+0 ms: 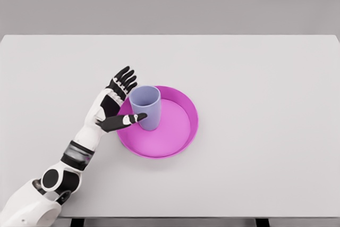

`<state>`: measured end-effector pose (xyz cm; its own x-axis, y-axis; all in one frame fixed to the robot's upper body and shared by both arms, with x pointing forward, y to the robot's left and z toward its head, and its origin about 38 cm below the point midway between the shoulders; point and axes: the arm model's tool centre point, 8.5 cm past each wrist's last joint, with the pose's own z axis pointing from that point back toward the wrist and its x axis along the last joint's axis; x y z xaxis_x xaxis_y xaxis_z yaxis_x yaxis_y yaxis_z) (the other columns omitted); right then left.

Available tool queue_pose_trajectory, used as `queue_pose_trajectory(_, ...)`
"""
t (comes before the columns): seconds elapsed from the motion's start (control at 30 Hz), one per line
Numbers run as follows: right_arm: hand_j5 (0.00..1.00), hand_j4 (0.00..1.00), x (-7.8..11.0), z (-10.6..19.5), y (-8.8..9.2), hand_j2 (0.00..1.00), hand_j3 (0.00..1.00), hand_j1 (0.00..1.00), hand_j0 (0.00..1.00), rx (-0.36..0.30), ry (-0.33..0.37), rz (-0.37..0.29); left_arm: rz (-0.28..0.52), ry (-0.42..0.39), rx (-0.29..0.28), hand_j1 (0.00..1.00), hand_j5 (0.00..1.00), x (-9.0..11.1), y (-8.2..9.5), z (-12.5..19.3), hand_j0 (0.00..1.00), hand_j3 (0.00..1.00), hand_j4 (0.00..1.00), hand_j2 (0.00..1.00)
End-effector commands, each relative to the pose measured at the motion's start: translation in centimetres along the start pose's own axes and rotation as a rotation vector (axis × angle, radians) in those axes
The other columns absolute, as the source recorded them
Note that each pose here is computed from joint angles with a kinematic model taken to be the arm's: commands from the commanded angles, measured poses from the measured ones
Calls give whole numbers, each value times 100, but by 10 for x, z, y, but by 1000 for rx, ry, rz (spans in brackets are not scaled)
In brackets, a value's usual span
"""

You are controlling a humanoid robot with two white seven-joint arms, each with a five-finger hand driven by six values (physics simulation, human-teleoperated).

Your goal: Flip the cup with left arm and place it on the plate

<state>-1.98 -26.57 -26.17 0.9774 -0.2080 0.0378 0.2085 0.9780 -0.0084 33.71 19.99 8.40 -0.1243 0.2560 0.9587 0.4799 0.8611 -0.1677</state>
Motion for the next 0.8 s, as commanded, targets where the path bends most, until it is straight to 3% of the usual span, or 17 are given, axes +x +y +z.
queue_pose_trajectory(0.0,100,100,0,0,0,100,100,100,100,0,0,1,-5,-13,-2,100,100,3,1,0,100,100,100,100)
queue_pose_trajectory(0.3,100,100,0,0,0,100,100,100,100,0,0,1,-62,-28,-8,100,100,28,17,26,100,100,100,100)
queue_pose_trajectory(0.4,100,100,0,0,0,100,100,100,100,0,0,1,-208,-73,-42,100,100,55,42,41,100,100,100,100)
queue_pose_trajectory(0.47,100,100,0,0,0,100,100,100,100,0,0,1,-436,-93,-86,100,100,85,68,43,100,100,100,100)
queue_pose_trajectory(0.53,100,100,0,0,0,100,100,100,100,0,0,-1,-573,-85,-107,100,100,107,88,46,100,100,100,100)
queue_pose_trajectory(0.63,100,100,0,0,0,100,100,100,100,0,0,1,-685,-78,-118,100,100,130,106,47,100,100,100,100)
queue_pose_trajectory(0.77,100,100,0,0,0,100,100,100,100,0,0,-1,-736,-57,-127,100,100,143,115,48,100,100,100,100)
